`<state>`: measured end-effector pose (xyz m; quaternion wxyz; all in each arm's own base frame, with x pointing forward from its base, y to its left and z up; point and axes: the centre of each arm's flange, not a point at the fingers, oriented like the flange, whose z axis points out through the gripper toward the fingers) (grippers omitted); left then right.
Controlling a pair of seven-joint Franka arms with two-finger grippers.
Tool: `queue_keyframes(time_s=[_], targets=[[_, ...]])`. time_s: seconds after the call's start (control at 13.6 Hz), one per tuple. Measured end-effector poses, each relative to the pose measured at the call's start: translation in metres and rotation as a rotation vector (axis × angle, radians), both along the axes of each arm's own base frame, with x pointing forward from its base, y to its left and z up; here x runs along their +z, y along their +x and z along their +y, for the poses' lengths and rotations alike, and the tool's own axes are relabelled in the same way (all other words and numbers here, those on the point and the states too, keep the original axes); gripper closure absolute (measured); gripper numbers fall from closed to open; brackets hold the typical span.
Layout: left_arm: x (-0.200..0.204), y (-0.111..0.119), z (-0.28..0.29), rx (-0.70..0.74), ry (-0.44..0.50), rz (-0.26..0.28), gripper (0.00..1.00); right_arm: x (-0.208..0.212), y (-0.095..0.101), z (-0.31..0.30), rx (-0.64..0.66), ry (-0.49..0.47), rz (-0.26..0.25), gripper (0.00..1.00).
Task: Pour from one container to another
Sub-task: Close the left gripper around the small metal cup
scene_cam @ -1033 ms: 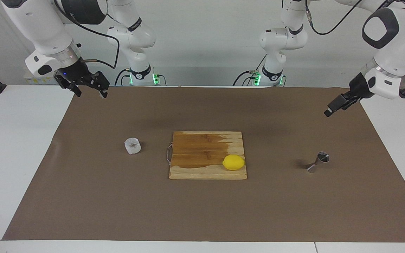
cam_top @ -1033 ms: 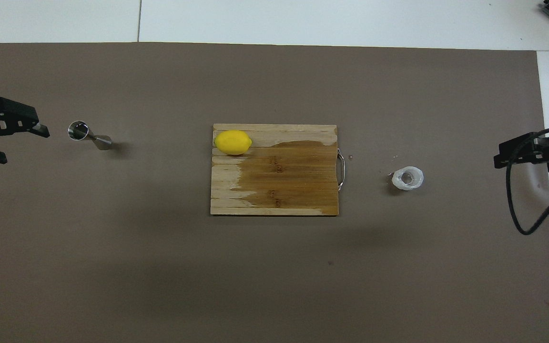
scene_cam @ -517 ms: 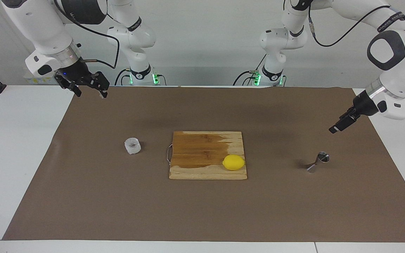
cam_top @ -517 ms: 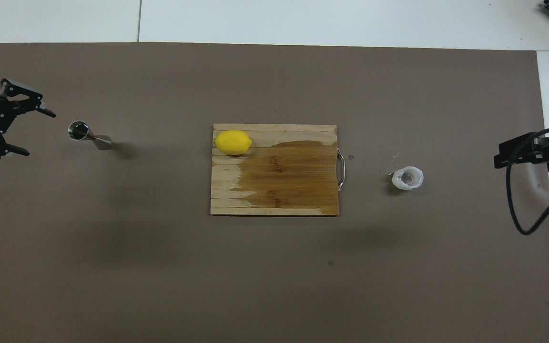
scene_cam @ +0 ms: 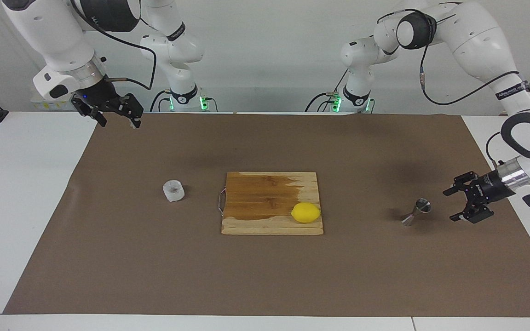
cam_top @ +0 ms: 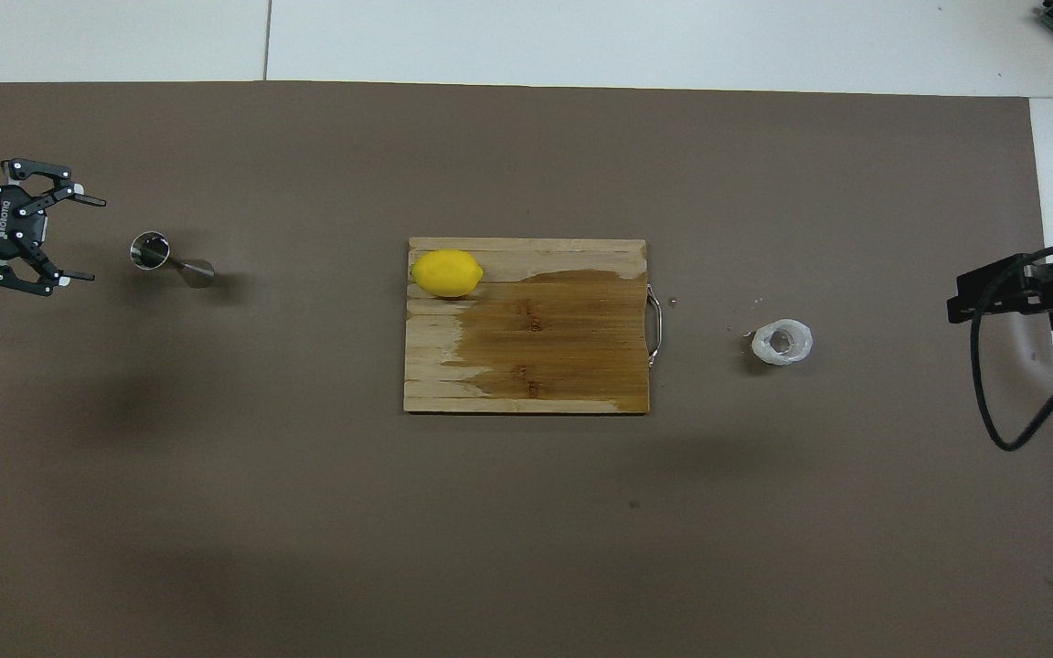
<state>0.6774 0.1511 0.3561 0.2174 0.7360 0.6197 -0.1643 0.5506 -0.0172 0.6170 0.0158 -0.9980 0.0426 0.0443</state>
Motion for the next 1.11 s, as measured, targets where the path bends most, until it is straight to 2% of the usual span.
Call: queue_keyframes(time_s=[0.15,0.3,0.59,0.89,1.11], targets=[[-0.026,-0.007,0.006,0.107,-0.106,0.024,0.0,0.0,0.0,0.0,0.0,0.0,0.0,0.0],[-0.051,-0.017,0.008,0.2,-0.163,0.061,0.0,0.0,0.0,0.0,0.0,0.0,0.0,0.0],[-0.089,-0.042,0.006,0.36,-0.272,0.102,0.0,0.0,0.0,0.0,0.0,0.0,0.0,0.0],[-0.098,-0.066,-0.008,0.47,-0.381,0.113,0.0,0.0,0.0,0.0,0.0,0.0,0.0,0.0],[-0.09,-0.067,-0.023,0.494,-0.421,0.097,0.0,0.0,0.0,0.0,0.0,0.0,0.0,0.0]])
